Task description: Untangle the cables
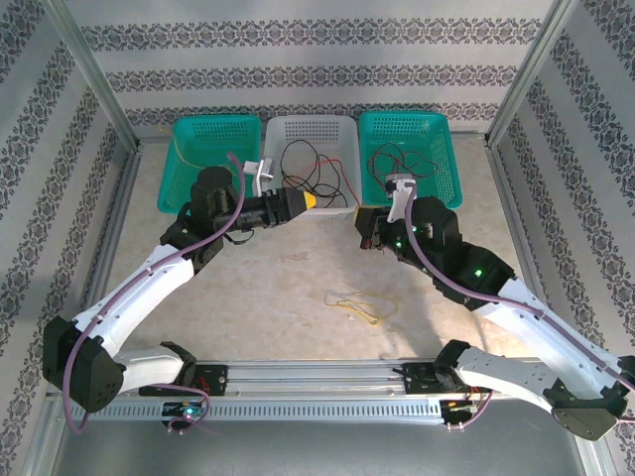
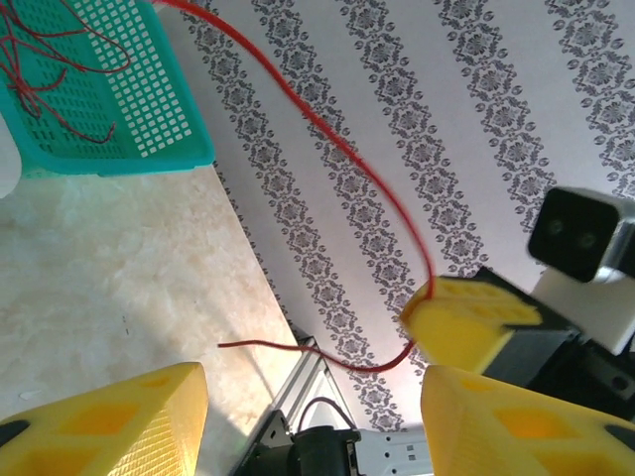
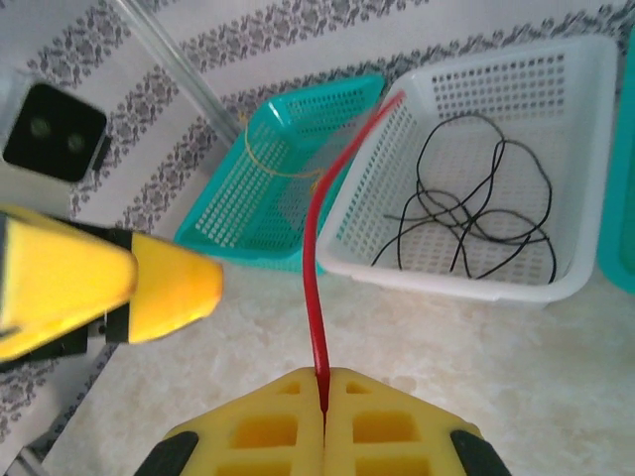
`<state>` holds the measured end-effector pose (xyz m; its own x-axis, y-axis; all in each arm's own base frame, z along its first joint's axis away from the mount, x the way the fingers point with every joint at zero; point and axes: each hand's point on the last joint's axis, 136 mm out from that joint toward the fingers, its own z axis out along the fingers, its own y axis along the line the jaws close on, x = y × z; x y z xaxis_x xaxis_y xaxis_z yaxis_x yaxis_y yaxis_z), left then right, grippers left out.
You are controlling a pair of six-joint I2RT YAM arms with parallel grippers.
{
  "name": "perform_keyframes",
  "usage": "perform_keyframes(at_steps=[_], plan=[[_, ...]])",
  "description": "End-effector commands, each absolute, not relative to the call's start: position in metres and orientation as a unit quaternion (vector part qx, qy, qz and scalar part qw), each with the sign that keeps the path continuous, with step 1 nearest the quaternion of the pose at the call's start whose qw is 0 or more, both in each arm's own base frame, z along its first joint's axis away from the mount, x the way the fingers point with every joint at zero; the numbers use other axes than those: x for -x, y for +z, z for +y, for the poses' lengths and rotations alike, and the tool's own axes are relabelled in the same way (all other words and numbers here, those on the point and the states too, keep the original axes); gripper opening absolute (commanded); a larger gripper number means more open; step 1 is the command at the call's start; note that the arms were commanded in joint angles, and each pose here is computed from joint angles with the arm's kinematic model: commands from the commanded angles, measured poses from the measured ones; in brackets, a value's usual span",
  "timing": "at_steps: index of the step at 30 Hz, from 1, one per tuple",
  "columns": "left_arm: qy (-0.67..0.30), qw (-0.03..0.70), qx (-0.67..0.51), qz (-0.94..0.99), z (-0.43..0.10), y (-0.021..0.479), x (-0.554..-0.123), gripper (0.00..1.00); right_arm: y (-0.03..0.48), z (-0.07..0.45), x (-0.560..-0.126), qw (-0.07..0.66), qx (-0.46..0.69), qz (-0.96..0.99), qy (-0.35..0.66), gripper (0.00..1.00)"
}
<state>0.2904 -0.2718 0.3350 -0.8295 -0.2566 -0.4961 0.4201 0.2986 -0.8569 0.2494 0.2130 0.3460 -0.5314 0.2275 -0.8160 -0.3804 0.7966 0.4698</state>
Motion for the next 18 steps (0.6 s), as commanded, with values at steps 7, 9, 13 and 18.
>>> perform_keyframes(at_steps=[7, 9, 13, 18], plan=[[-0.574, 0.307, -0.065, 0.756, -0.263, 0.339, -0.283, 0.61, 0.4, 0.171, -0.284, 0.533, 0.023, 0.806, 0.254, 0.0], [-0.569, 0.311, -0.068, 0.759, -0.26, 0.339, -0.28, 0.61, 0.406, 0.159, -0.297, 0.536, 0.013, 0.812, 0.231, 0.0], [-0.558, 0.317, -0.072, 0.764, -0.255, 0.338, -0.274, 0.61, 0.415, 0.135, -0.329, 0.54, -0.008, 0.818, 0.196, 0.0], [-0.546, 0.317, -0.077, 0.772, -0.252, 0.335, -0.27, 0.61, 0.416, 0.11, -0.378, 0.538, -0.03, 0.825, 0.171, 0.0]])
